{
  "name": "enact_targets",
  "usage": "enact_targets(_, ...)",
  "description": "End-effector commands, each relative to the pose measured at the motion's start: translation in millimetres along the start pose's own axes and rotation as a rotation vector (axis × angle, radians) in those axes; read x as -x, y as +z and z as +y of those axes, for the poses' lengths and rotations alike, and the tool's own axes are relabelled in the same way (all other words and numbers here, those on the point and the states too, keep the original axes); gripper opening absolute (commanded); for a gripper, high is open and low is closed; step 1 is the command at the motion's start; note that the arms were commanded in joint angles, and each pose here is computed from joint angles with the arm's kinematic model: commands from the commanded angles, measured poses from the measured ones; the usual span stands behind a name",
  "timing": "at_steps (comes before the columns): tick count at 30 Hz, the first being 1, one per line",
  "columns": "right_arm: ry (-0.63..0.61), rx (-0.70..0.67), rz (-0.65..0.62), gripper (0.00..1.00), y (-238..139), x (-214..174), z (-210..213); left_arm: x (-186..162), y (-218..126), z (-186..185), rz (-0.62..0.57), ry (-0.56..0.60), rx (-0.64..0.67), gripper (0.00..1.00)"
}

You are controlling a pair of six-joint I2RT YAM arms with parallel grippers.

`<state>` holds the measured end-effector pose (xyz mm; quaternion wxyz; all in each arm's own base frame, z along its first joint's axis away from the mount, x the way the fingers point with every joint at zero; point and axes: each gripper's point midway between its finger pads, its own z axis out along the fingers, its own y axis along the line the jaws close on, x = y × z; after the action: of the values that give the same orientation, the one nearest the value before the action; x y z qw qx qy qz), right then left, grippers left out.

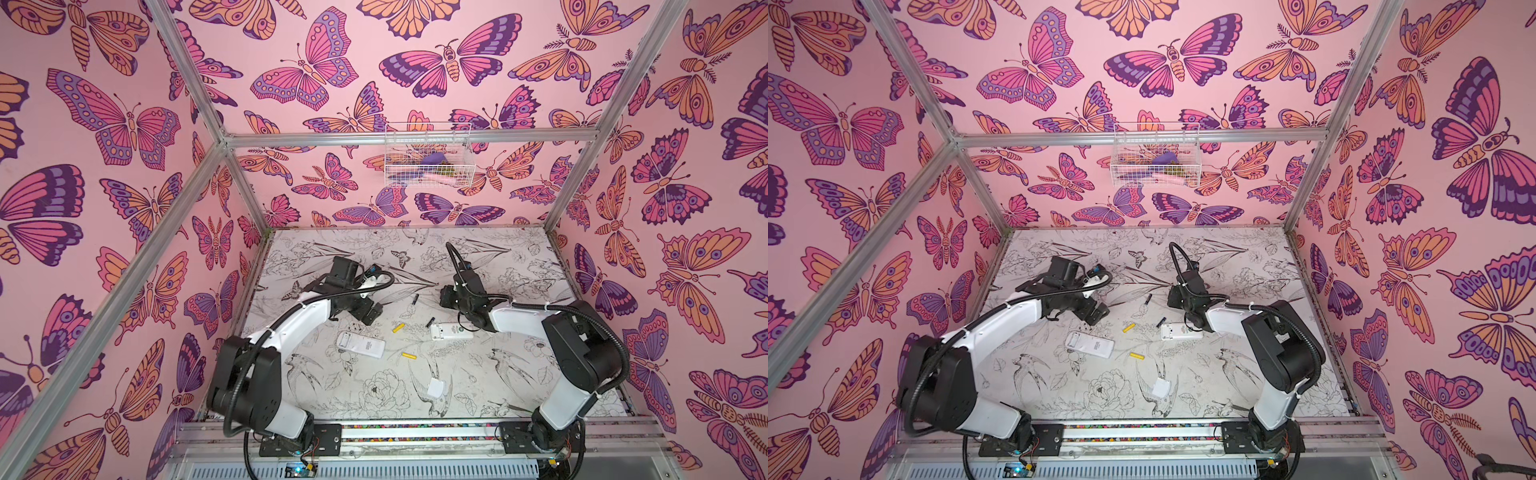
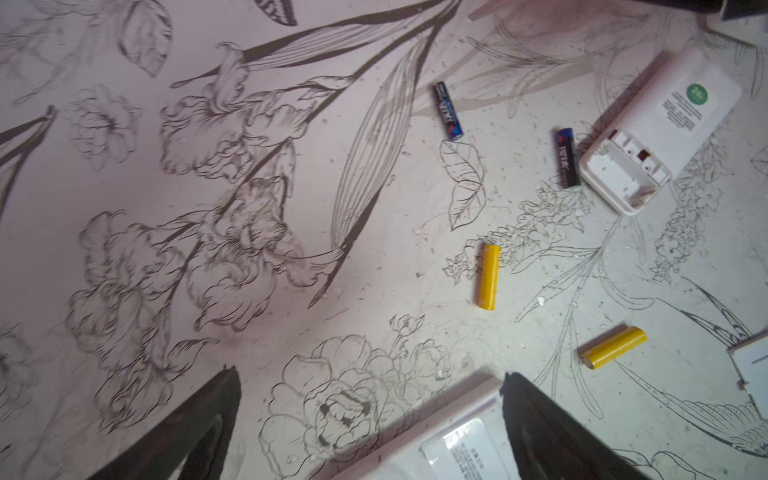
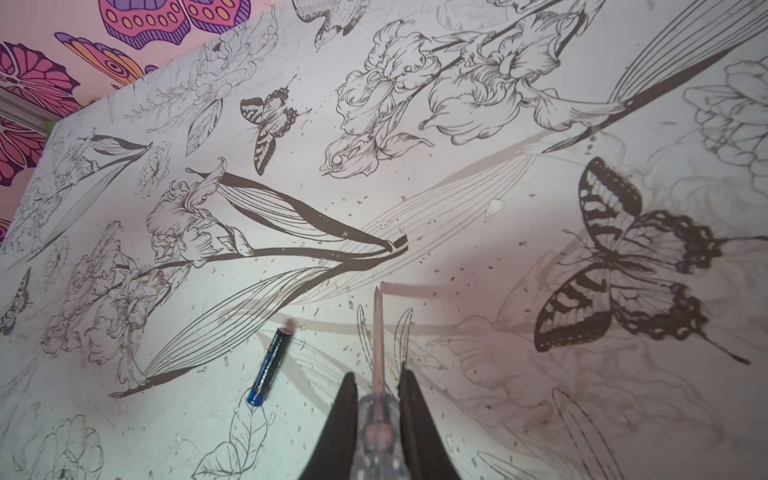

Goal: Unload the batteries from the remote control

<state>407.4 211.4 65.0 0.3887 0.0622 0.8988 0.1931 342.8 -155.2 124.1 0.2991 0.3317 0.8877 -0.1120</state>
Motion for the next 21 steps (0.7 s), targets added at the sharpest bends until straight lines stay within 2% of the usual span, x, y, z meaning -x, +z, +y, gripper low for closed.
enact_targets(1,0.004,-0.068,0.125,0.14,10.9,-40.0,-18.6,8.7,-22.5,19.0,-0.12,-0.062,0.048,1.0)
enact_targets(4,-0.01,-0.083,0.13,0.15,10.5,-43.4,-19.1,0.9,-36.0,35.0,-0.163,-0.093,0.101,1.0)
enact_targets(6,-0.018,-0.093,0.132,0.16,9.7,-45.7,-19.6,-11.7,-33.5,37.5,-0.135,-0.075,0.132,1.0)
enact_targets(12,-0.048,-0.11,0.148,0.19,10.9,-50.7,-18.9,-35.9,-38.1,50.9,-0.168,-0.031,0.252,1.0)
enact_targets(21,-0.063,-0.133,0.148,0.27,7.4,-51.3,-20.5,-47.1,-39.3,81.7,-0.222,-0.185,0.355,1.0)
